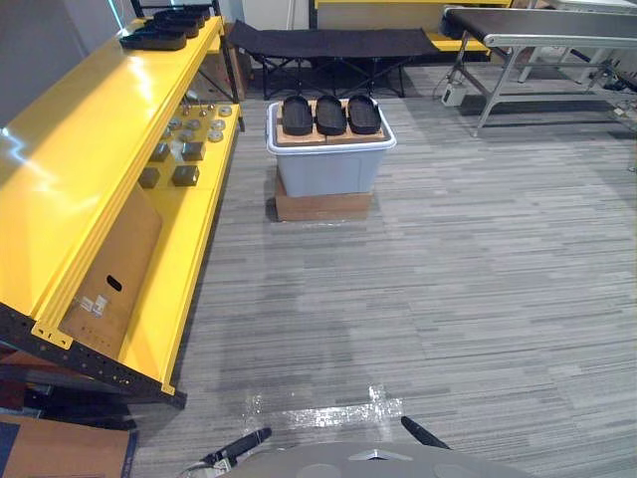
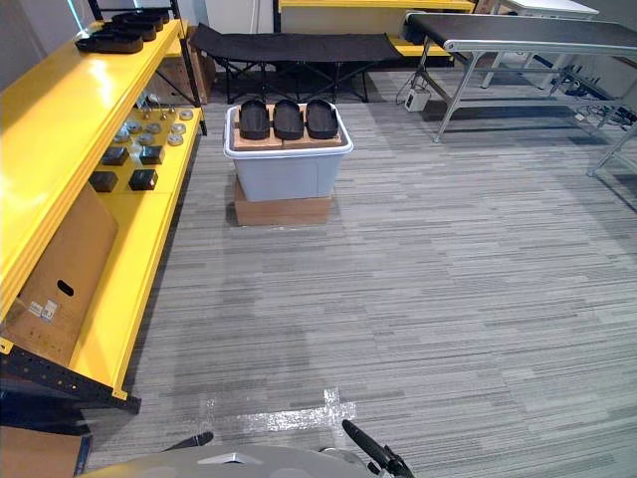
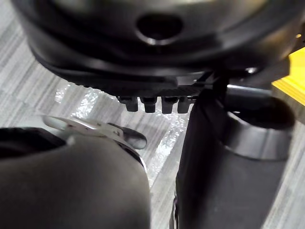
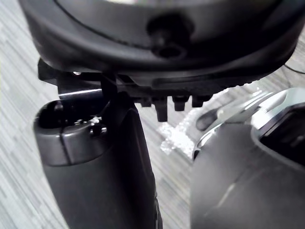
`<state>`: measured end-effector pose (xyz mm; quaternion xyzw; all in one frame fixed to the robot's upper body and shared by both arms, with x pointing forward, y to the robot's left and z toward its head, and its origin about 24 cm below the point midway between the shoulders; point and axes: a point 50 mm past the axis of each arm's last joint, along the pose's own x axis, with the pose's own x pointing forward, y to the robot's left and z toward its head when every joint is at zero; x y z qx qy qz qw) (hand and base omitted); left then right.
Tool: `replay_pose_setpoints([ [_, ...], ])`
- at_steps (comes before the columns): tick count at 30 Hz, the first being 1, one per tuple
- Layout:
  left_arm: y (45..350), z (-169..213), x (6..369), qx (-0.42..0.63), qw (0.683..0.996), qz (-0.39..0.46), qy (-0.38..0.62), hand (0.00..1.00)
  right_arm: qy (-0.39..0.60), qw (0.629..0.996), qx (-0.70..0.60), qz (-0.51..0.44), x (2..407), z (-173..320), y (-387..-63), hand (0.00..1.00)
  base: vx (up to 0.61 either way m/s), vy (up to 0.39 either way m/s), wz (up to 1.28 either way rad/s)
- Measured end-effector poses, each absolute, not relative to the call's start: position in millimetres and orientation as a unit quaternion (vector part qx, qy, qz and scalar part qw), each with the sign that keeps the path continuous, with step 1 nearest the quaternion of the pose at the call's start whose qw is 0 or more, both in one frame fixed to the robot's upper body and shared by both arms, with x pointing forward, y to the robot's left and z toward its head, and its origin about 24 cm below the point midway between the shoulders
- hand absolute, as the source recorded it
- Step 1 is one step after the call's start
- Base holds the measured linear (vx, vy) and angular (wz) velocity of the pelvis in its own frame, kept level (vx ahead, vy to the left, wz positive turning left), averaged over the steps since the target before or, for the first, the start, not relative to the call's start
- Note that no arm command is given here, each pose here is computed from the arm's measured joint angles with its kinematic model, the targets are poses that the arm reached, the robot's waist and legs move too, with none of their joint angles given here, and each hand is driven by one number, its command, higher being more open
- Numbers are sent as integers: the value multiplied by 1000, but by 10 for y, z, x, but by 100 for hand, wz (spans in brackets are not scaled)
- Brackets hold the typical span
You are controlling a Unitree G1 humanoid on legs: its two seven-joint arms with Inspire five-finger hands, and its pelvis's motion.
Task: Walk over and take three plastic housings, then place them on the shelf
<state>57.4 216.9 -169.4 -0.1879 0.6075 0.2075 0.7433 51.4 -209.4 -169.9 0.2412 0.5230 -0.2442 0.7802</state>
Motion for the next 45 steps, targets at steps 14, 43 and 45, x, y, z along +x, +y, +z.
replay_pose_setpoints([
  [14,2199,-1587,920,-217,801,187,526,100,400,865,190,-235,1205,-1402,-2480,100,-33,-5,1],
  [43,2044,-1302,1355,-186,911,117,349,100,270,920,198,-203,1445,-1194,-2272,100,-13,-6,1],
  [45,2031,-1311,1335,-172,912,109,356,100,272,921,197,-199,1439,-1198,-2259,100,0,0,0],
])
